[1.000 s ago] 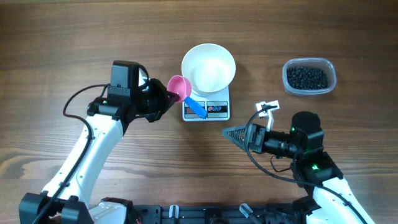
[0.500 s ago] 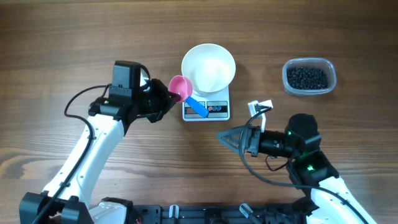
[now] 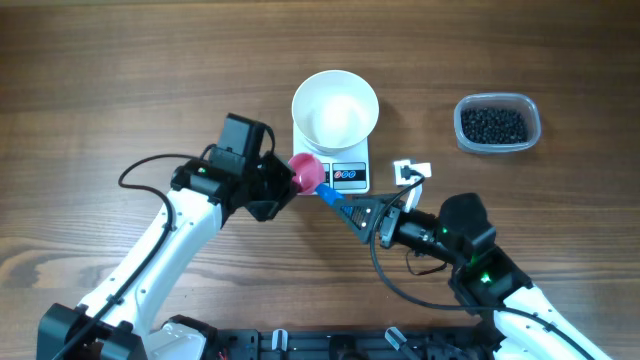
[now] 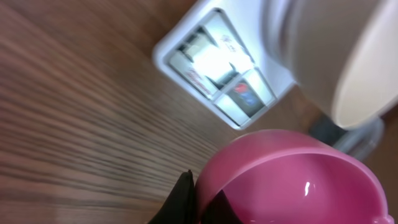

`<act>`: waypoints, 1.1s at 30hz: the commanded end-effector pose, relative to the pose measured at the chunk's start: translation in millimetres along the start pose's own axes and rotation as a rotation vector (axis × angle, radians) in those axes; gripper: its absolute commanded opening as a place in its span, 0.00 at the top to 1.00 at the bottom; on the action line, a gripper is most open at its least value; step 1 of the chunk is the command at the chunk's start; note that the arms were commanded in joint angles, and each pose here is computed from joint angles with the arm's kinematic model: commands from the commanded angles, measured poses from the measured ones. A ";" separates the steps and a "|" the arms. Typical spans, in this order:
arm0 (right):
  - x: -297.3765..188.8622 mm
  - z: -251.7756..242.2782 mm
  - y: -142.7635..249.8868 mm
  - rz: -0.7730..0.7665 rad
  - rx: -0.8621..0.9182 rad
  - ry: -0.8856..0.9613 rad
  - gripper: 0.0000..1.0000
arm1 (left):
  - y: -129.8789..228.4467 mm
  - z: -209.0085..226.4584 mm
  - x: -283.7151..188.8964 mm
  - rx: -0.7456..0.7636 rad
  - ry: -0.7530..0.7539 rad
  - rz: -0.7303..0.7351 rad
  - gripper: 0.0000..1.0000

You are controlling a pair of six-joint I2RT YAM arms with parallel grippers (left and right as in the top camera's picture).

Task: Scoop item into bowl and weigh 150g on scale
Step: 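Grasp the blue scoop handle with the right gripper near the left gripper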

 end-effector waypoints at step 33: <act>35.5 -1.3 9.2 -0.024 0.237 0.030 0.56 | 19.6 7.6 -24.0 -0.012 -0.013 -0.289 0.96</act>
Point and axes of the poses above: each gripper's point midway between its finger pads, its own x axis out along the fingers, its own z axis along the line the jaws close on, y = z × x, the point moved 7 cm from there along -x, back along the fingers, and after that the axes turned 6 degrees about -x, right-handed, at the moved point
